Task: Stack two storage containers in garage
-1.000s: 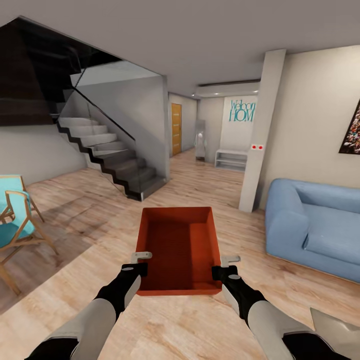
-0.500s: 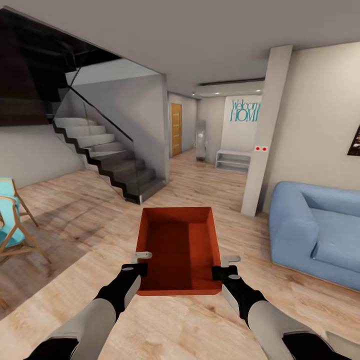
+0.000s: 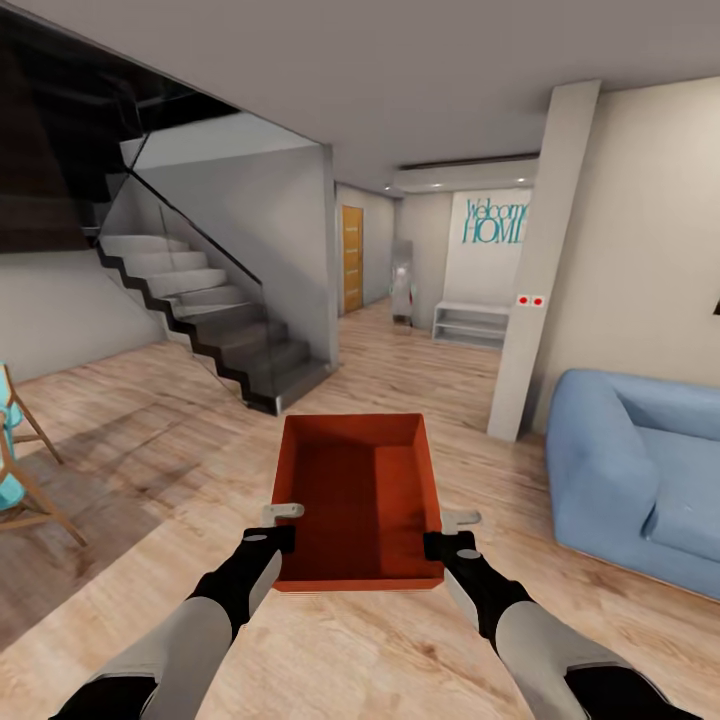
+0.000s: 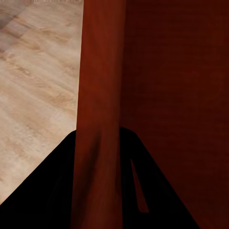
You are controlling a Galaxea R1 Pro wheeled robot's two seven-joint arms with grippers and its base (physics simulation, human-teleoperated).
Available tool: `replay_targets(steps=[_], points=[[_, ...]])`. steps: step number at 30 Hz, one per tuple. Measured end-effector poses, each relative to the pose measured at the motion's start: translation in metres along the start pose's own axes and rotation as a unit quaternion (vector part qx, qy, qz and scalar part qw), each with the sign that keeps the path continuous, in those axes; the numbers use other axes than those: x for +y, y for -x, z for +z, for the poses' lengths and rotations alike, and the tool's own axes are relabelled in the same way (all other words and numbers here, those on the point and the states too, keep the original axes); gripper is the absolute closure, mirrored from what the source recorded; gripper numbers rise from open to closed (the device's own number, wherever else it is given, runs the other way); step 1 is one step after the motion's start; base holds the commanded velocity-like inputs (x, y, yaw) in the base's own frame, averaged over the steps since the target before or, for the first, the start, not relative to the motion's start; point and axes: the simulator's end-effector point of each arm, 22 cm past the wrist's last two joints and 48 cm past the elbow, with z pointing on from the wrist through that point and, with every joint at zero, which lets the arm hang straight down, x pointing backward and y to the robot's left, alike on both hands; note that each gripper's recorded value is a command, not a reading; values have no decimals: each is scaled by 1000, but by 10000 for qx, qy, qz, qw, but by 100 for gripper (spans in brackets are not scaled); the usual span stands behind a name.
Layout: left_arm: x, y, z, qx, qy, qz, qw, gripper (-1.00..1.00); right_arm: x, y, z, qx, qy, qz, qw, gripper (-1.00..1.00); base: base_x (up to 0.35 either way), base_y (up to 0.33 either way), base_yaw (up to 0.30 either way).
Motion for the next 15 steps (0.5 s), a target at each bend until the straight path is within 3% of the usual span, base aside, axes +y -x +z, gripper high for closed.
replay_targets(steps=[4, 15], points=[[0, -1, 0, 12, 1, 0, 10000, 100, 0, 0, 0, 11, 2, -1, 10000, 100, 322, 0, -90], [0, 0, -1, 19, 2, 0, 10000, 100, 0, 0, -1, 16, 3, -4, 10000, 100, 322, 0, -227]])
